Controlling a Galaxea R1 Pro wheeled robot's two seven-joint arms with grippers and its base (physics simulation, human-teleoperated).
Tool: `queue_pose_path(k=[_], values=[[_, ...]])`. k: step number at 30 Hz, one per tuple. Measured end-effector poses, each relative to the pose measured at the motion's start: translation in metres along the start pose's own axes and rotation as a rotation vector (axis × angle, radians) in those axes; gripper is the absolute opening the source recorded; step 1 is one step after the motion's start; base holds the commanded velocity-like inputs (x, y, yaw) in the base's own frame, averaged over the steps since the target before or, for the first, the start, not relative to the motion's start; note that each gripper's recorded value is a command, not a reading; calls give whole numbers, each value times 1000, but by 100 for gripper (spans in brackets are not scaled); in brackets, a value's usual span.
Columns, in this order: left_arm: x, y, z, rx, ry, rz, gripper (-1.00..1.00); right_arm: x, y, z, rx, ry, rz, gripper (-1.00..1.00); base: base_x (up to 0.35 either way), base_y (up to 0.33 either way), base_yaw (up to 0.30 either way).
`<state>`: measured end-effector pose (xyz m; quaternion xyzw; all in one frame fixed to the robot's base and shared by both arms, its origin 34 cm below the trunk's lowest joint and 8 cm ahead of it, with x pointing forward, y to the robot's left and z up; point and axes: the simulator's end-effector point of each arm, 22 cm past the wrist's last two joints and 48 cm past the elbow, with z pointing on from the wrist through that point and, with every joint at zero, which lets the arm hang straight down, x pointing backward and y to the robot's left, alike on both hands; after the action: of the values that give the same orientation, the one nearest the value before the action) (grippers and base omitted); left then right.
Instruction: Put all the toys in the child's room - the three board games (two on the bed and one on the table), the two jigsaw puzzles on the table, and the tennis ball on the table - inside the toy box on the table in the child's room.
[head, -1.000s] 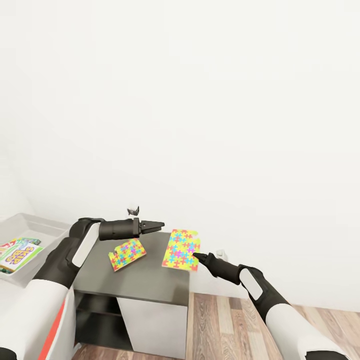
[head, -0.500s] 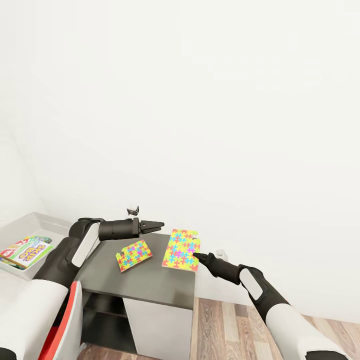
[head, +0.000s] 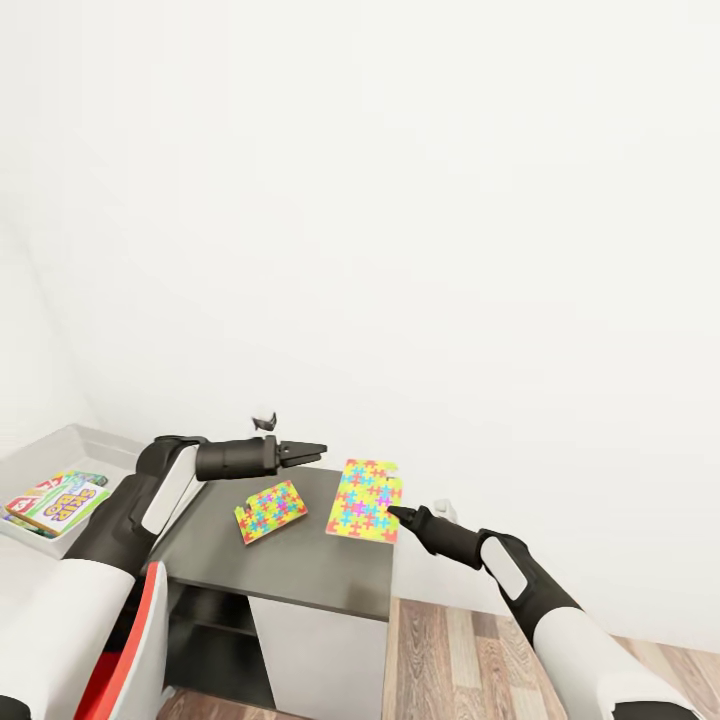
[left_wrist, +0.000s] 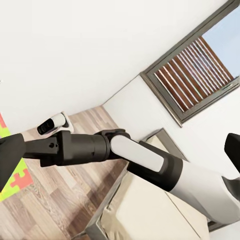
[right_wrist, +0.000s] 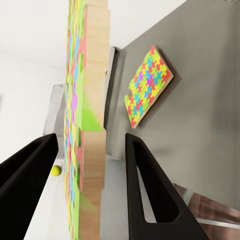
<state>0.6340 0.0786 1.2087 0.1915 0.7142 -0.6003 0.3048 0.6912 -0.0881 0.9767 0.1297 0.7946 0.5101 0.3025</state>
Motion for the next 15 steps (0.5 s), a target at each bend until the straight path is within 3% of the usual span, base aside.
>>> queue_pose_path(k=[15], values=[[1, -11, -2, 53, 0, -2, 100, 0, 0, 0, -1, 0, 0, -100, 0, 0, 0]])
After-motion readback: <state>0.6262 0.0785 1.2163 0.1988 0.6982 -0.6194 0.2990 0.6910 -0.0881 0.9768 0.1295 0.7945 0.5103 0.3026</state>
